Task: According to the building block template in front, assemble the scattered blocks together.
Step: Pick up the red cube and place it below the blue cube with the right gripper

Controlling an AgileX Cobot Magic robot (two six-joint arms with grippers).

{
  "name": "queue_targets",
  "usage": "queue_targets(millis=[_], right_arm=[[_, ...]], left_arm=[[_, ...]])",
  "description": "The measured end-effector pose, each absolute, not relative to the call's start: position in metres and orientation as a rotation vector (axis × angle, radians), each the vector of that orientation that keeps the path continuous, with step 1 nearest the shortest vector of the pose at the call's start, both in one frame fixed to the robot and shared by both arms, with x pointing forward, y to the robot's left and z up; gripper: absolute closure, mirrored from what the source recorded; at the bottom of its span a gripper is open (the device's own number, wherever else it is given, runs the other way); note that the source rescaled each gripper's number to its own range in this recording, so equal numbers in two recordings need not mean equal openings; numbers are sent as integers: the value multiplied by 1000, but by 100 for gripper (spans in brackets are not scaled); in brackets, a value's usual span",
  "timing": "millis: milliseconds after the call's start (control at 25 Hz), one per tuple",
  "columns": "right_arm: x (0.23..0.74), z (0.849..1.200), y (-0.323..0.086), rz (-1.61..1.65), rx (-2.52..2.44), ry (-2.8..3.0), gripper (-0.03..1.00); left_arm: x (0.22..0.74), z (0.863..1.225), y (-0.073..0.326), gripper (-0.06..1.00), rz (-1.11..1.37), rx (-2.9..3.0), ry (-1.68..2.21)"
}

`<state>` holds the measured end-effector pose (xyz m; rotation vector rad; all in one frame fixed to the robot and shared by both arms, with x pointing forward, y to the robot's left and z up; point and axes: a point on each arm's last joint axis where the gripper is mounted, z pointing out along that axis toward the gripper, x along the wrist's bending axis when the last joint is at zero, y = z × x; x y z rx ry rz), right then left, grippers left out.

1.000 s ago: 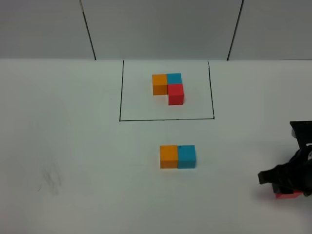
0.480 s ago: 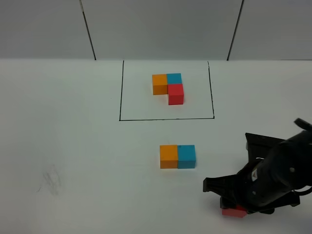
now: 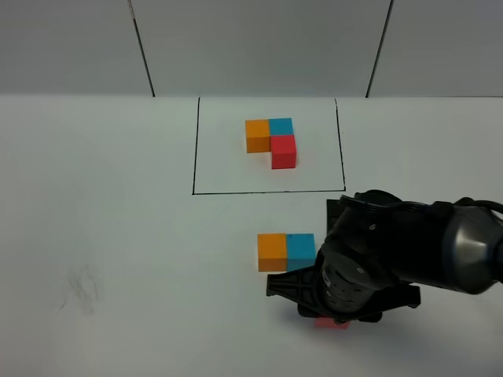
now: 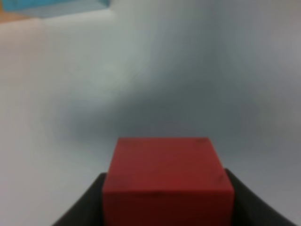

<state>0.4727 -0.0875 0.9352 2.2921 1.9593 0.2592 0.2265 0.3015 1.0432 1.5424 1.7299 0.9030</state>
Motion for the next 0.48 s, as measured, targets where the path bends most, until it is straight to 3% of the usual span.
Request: queue_targets(millis=[480], right_arm=[[501,906,-49,183,2242,2132,77]], left_arm=[[227,1043,302,29,903,1542,1730]])
